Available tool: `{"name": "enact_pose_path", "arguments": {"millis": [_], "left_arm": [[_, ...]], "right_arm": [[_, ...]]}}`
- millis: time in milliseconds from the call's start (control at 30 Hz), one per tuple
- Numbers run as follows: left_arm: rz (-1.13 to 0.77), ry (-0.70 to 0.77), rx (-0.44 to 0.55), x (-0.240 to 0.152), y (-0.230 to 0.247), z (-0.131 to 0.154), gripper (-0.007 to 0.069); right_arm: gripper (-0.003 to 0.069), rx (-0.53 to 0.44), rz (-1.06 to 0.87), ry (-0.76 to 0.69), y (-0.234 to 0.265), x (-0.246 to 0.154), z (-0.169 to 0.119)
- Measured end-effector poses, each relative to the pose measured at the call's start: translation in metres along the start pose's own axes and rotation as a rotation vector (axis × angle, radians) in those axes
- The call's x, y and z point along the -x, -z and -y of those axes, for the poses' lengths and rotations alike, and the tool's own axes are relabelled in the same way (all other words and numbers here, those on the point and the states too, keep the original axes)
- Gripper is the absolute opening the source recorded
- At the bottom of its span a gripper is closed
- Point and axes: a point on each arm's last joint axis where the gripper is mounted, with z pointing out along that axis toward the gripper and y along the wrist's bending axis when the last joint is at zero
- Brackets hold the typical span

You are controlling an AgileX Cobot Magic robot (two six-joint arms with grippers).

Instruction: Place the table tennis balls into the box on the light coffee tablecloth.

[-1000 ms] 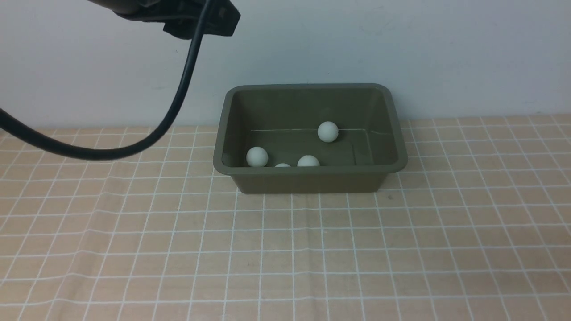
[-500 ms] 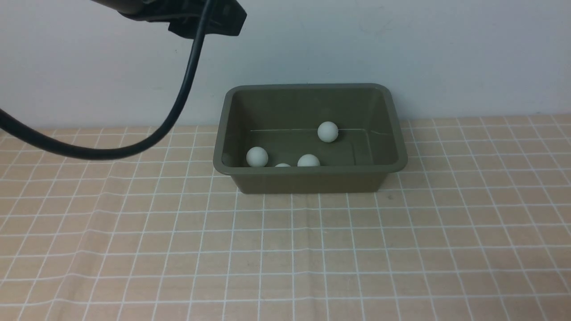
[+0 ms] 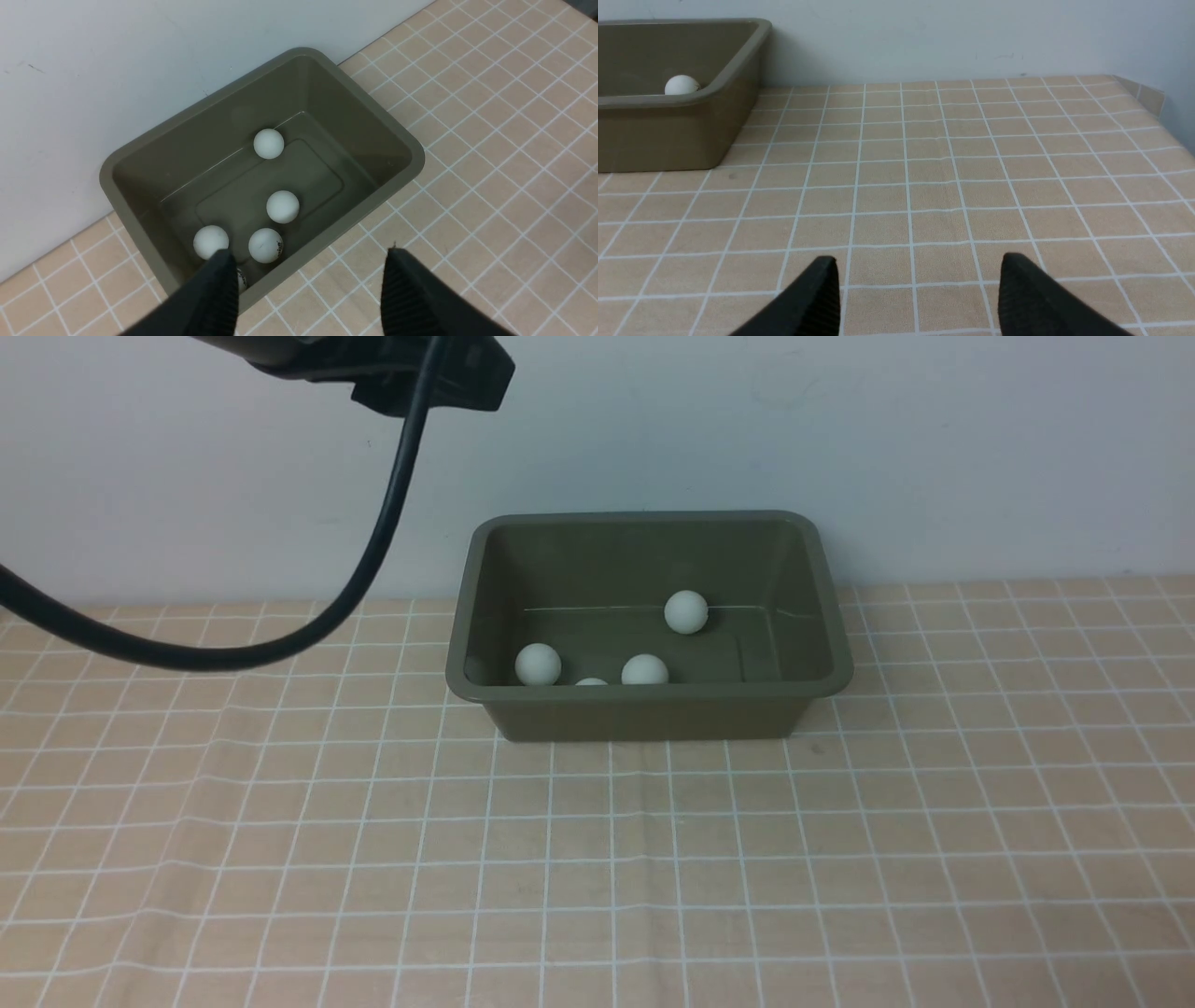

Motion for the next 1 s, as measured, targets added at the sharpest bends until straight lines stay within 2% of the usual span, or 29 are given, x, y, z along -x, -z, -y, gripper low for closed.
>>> {"name": "enact_pose_path", "arguments": {"millis": [833, 1000], "left_arm": [[0.000, -0.005, 0.008, 0.000, 0.000, -0.001, 0.0376], [-0.091, -0.032, 0.115, -0.008, 0.001, -0.011, 0.0376]], "right_arm": [[0.0422, 0.000, 0.001, 0.000, 0.000, 0.000, 0.000], [0.0422, 0.000, 0.001, 0.000, 0.000, 0.000, 0.000]]}}
